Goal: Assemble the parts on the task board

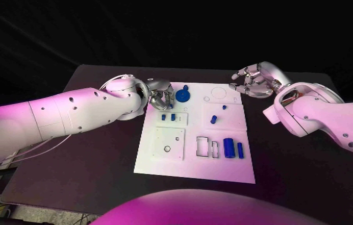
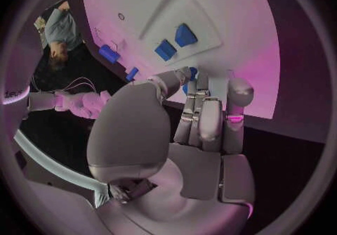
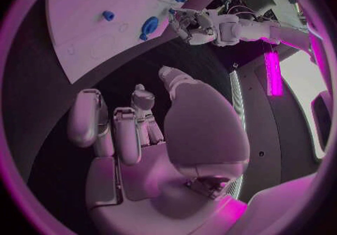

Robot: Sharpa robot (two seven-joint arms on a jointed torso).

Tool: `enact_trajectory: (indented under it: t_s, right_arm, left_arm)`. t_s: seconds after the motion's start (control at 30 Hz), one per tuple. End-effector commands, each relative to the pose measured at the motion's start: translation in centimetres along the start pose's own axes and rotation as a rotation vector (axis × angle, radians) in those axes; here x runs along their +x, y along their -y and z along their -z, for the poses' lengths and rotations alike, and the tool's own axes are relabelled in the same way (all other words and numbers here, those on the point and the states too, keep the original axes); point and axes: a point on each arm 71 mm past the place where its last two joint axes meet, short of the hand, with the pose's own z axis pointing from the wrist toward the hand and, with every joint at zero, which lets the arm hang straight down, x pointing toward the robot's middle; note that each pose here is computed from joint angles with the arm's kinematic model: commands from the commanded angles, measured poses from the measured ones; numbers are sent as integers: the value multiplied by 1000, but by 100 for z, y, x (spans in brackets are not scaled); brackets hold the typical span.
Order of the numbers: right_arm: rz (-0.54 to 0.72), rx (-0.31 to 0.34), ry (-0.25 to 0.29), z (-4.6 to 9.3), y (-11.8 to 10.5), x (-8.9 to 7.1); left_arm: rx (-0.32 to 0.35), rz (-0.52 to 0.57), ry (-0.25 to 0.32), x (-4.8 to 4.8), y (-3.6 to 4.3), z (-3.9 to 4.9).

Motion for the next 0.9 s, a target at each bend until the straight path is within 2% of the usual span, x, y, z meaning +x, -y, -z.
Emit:
enact_trajectory:
  t_s: [0.03,0.33,0.9]
  right_arm:
    - [7,-9,-8,1,-9,10]
    - [7,-9,-9,1,-8,9]
    - [8,-9,-7,5,-2,2]
  left_arm:
    - [-13,-1,-33,35,-1,-8]
    - [-12,-2,-39,46,6,-19]
    - [1,18,-6,27,1,1]
